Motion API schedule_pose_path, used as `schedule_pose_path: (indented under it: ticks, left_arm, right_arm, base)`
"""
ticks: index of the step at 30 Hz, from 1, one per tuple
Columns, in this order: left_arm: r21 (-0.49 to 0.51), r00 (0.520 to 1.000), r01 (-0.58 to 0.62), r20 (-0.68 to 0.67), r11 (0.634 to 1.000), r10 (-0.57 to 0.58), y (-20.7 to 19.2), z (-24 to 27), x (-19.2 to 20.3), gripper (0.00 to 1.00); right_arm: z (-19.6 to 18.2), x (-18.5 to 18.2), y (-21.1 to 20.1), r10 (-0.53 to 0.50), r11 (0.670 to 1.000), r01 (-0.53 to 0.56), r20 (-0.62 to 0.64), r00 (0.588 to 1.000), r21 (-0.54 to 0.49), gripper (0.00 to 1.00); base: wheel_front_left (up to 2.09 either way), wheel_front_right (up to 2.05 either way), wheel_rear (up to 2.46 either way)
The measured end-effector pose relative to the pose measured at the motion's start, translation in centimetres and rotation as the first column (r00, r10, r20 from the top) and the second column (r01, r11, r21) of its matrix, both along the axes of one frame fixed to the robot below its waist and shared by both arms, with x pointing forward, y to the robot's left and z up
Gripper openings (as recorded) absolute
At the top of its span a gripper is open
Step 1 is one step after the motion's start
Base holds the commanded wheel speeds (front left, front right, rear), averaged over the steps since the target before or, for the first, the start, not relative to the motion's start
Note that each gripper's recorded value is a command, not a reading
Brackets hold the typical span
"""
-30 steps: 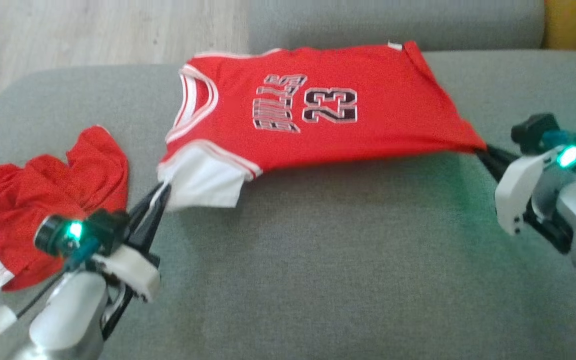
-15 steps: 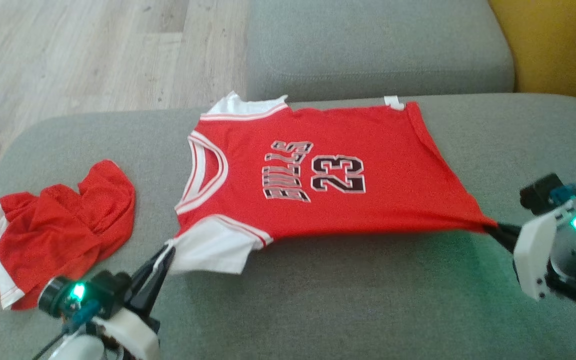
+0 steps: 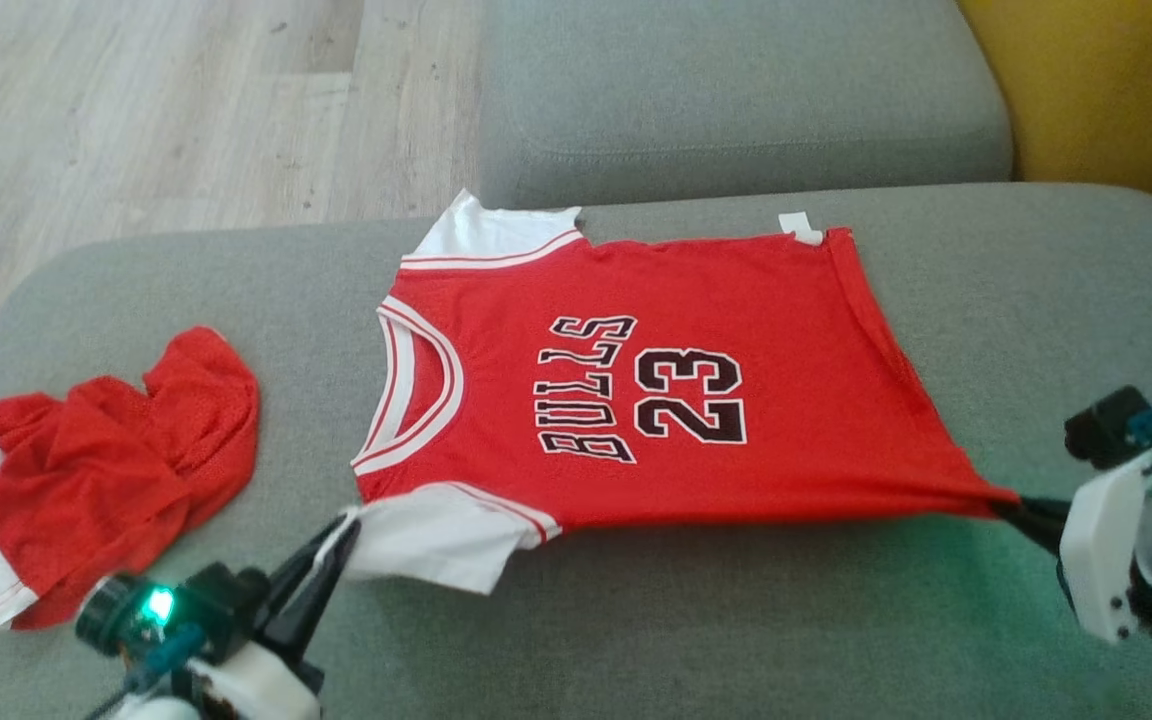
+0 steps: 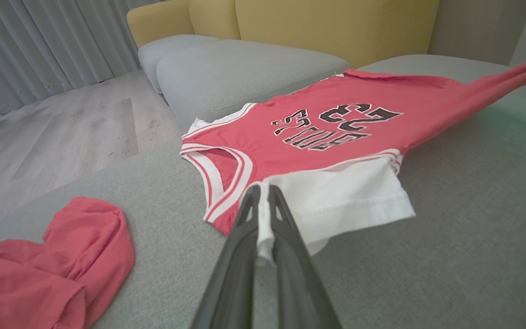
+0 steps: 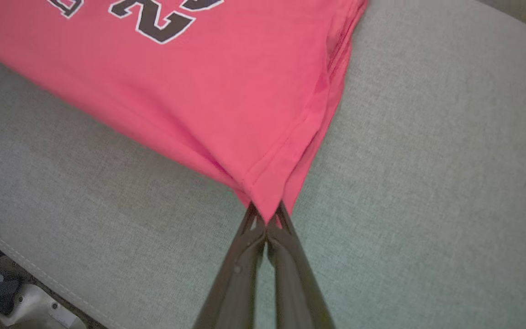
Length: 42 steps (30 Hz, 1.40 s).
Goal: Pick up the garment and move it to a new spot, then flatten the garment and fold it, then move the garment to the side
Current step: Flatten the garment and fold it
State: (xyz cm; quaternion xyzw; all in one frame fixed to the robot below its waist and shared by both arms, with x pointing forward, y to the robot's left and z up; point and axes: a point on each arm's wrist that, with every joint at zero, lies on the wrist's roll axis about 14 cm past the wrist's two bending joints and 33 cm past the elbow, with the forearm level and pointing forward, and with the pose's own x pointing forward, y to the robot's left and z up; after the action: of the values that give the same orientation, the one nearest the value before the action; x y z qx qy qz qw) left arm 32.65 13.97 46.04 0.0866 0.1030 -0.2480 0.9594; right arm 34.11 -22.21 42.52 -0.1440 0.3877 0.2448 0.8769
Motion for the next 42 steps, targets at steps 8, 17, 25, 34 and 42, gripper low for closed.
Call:
schedule_pose_path:
  ticks: [8,17,25,34,42]
  left_arm:
    - [0.054,0.998,0.022,0.052,0.998,-0.025,0.0,2.2,3.9,0.00]
    - [0.113,1.000,0.024,0.010,0.993,-0.025,0.9,1.2,7.1,0.00]
    - [0.158,0.999,0.049,-0.020,0.986,-0.046,0.4,0.4,10.5,0.00]
    - [0.239,0.993,0.092,-0.087,0.967,-0.073,-0.2,-2.0,13.9,0.00]
    - [0.215,0.995,0.097,-0.026,0.972,-0.093,-1.5,-1.3,17.5,1.00]
  right_arm:
    - [1.1,3.4,0.5,0.011,1.000,-0.010,0.038,0.999,-0.022,0.00]
    - [0.3,5.4,0.4,0.000,0.999,0.001,0.016,1.000,-0.053,0.00]
    - [-1.2,6.9,-0.1,-0.023,0.996,0.022,-0.016,1.000,-0.081,0.00]
    - [-2.2,9.4,0.1,-0.027,0.995,0.025,-0.018,0.999,-0.099,0.00]
    - [-2.5,12.0,-0.8,-0.057,0.992,0.061,0.036,0.998,-0.115,1.00]
  base:
    - [0.00,0.00,0.00]
    - [0.00,0.00,0.00]
    - [0.00,0.00,0.00]
    - [0.00,0.00,0.00]
    - [0.00,0.00,0.00]
